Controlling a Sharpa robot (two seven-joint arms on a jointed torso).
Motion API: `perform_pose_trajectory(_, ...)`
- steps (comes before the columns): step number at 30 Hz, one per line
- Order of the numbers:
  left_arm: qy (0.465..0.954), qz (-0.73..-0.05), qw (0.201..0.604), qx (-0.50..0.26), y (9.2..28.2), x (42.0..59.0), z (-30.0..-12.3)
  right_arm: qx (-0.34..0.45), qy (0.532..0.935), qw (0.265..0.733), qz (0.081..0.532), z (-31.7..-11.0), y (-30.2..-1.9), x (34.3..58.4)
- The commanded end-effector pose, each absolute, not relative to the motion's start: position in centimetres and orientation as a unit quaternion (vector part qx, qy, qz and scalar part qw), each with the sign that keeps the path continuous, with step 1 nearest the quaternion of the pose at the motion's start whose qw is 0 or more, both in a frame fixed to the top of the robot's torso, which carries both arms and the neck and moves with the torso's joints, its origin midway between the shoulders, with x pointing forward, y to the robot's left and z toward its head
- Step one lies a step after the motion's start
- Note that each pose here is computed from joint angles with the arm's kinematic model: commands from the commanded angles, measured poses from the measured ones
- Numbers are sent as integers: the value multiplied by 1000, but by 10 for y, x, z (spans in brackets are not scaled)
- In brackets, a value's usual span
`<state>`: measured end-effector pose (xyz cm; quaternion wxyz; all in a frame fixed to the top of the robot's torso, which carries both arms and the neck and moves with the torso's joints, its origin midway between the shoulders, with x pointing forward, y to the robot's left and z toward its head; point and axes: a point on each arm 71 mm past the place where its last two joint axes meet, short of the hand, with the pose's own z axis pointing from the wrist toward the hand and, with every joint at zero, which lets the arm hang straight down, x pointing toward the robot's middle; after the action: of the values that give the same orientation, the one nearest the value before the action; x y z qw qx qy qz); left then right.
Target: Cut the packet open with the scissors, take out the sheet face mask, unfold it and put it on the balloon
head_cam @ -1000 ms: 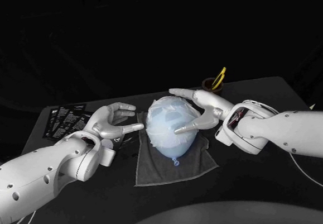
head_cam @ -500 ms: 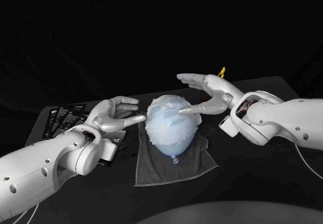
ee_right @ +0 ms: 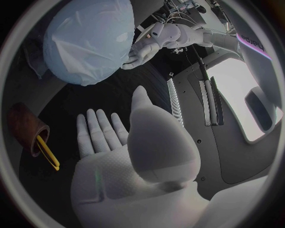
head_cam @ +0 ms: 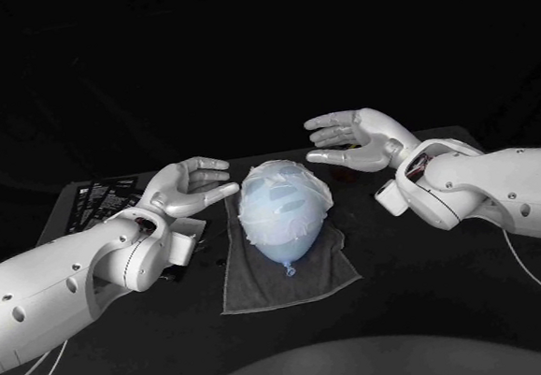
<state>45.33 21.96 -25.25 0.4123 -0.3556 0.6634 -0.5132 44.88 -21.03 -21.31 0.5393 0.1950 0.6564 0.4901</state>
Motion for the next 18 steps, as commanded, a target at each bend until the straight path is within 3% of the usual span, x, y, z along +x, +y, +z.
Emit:
perform_pose_trajectory(1,642,-542,442,-316,211,454,-243,222,641,550,487,-209,-221,448)
perform_pose_trajectory(9,637,-564,481,-214,191,454,-231,237,655,555,455,-213,-242,444)
perform_pose_trajectory(18,663,-539,507,-116,169,467,-205,235,672,565,417,-220,-249,446)
